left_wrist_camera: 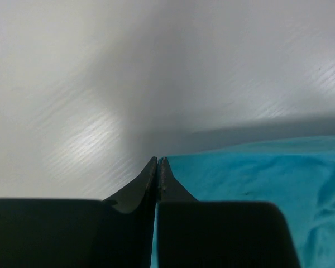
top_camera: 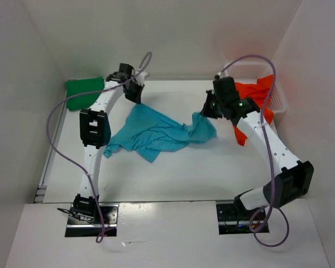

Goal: Fold and stack the t-shirts
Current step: Flatten out the tshirt, then grap the side of the flattened tshirt closest away from the robot with both arms, then fold the flattened tshirt in 1/3 of the way

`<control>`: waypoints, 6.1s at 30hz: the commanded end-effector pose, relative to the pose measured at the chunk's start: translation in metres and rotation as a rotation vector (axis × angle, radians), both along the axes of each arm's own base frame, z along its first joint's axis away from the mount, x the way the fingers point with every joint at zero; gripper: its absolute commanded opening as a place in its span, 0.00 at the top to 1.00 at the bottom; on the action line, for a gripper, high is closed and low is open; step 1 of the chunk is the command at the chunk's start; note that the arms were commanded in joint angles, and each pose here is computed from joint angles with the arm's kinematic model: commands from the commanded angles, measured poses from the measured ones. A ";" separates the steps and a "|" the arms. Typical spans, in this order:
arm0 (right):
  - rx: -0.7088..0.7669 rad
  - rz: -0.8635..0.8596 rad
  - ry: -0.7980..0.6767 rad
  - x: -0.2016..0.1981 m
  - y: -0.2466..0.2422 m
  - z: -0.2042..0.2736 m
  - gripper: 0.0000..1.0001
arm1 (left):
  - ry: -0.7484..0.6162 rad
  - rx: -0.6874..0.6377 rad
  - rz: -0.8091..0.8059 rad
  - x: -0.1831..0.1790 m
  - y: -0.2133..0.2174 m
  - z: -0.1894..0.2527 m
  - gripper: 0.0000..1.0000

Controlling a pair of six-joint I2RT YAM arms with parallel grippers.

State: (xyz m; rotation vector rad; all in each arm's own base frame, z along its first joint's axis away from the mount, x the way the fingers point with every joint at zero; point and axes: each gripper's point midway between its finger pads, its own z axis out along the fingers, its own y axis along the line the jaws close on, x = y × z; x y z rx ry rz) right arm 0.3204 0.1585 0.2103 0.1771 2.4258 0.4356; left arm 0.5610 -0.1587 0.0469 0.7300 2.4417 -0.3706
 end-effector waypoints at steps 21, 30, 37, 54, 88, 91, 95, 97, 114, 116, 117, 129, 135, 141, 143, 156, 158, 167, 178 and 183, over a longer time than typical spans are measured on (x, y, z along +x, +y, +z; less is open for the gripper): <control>-0.034 -0.066 -0.219 -0.001 -0.044 0.084 1.00 | -0.470 0.242 0.010 -0.159 0.143 0.251 1.00; 0.036 0.022 0.130 -0.041 -0.018 -0.046 1.00 | -0.133 0.204 0.000 -0.228 0.142 0.118 1.00; -0.112 -0.103 -0.344 0.112 -0.031 0.160 1.00 | -0.474 0.056 0.175 -0.103 0.136 0.278 1.00; -0.168 -0.185 -0.575 0.071 -0.051 0.238 1.00 | -0.770 0.091 0.288 -0.125 0.160 0.383 1.00; -0.178 -0.316 -0.567 0.068 -0.072 0.238 1.00 | -0.910 0.073 0.209 -0.140 0.144 0.432 1.00; -0.174 -0.262 -0.513 0.037 -0.060 0.204 1.00 | -0.790 0.113 0.180 -0.149 0.145 0.377 1.00; -0.103 -0.222 -0.361 0.000 -0.052 0.137 1.00 | -0.658 0.208 0.132 -0.179 0.150 0.304 1.00; -0.089 -0.177 -0.239 -0.021 -0.047 0.083 1.00 | -0.541 0.261 0.081 -0.197 0.151 0.244 1.00; -0.088 0.067 0.255 -0.110 0.043 -0.099 1.00 | -0.148 0.433 -0.033 -0.307 0.175 0.055 1.00; -0.110 0.058 0.226 -0.103 0.040 -0.094 1.00 | -0.153 0.433 -0.032 -0.311 0.175 0.056 1.00; -0.123 0.048 0.219 -0.102 0.037 -0.091 1.00 | -0.147 0.446 -0.015 -0.314 0.180 0.057 1.00; -0.193 -0.109 -0.177 0.084 -0.018 0.068 1.00 | -0.373 0.395 0.198 -0.217 0.190 0.160 1.00; -0.243 -0.264 -0.502 0.113 -0.037 0.224 1.00 | -0.798 0.271 0.345 -0.142 0.190 0.365 1.00; -0.401 -0.136 -0.344 0.075 -0.026 0.145 1.00 | -0.684 0.358 0.232 -0.154 0.181 0.303 1.00; -0.416 -0.098 -0.267 0.056 -0.016 0.102 1.00 | -0.641 0.362 0.223 -0.166 0.181 0.281 1.00; -0.330 0.055 0.281 -0.098 -0.002 -0.074 1.00 | -0.146 0.452 -0.011 -0.300 0.181 0.074 1.00; -0.358 0.067 0.337 -0.108 -0.002 -0.083 1.00 | -0.130 0.468 -0.019 -0.311 0.184 0.068 1.00; -0.411 0.052 0.321 -0.099 -0.003 -0.088 1.00 | -0.093 0.490 0.008 -0.330 0.190 0.056 1.00; -0.469 0.034 0.108 0.003 0.016 -0.093 1.00 | -0.047 0.462 0.202 -0.304 0.214 0.041 1.00; -0.457 -0.019 0.115 0.032 -0.005 -0.106 1.00 | -0.051 0.443 0.260 -0.291 0.219 0.041 0.99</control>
